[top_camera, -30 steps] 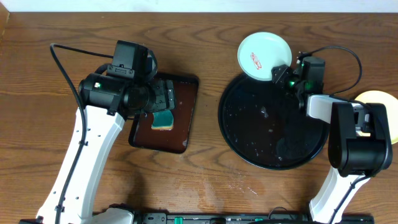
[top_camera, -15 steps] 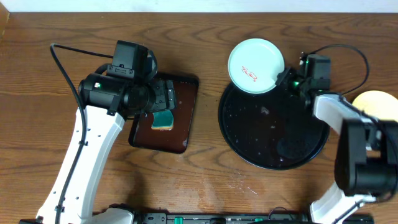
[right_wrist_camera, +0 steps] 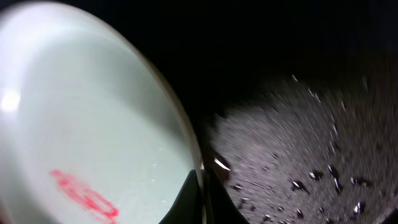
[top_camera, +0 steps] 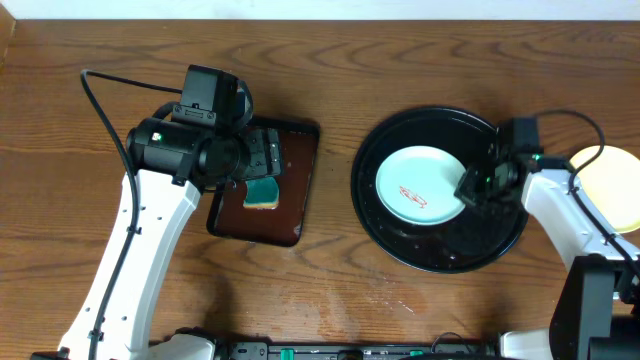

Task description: Clean dirty plates on tray and stack at the side

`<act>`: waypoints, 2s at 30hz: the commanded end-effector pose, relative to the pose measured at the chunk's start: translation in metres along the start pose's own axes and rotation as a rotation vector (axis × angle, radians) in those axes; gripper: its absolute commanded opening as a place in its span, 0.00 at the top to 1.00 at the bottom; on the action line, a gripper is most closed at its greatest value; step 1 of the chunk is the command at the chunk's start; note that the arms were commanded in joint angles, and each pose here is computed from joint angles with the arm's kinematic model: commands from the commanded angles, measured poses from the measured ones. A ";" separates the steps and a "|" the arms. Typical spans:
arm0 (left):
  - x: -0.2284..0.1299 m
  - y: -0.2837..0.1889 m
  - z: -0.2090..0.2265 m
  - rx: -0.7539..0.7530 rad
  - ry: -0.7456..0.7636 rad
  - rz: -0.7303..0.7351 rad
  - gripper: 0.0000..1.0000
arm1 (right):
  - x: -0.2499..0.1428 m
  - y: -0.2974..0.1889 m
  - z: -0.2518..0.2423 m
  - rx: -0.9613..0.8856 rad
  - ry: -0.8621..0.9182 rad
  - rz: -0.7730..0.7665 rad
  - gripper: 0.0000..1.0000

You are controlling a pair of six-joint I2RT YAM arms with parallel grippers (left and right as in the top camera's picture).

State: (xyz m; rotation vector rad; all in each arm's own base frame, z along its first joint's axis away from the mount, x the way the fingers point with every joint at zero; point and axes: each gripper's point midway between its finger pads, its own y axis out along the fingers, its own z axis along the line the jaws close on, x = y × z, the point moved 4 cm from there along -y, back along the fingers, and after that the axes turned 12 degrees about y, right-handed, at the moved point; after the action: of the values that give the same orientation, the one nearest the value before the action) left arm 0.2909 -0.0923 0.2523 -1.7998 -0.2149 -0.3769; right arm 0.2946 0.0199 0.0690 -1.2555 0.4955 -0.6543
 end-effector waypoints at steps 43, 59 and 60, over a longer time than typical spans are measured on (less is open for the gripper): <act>0.002 -0.003 0.000 0.002 0.010 -0.010 0.16 | 0.041 0.032 0.062 0.292 -0.877 -0.290 0.85; 0.001 -0.003 0.000 0.003 0.008 -0.002 0.16 | 0.033 -0.004 0.045 0.186 -0.642 -0.293 0.99; 0.001 -0.003 0.000 0.003 0.008 -0.002 0.16 | 0.032 -0.006 0.047 0.189 -0.698 -0.301 0.99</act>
State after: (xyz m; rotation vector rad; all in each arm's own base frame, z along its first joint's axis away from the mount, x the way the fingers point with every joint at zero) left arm 0.2902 -0.0921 0.2518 -1.7995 -0.2115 -0.3722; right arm 0.3469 0.0253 0.0728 -1.2714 -0.2144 -0.4899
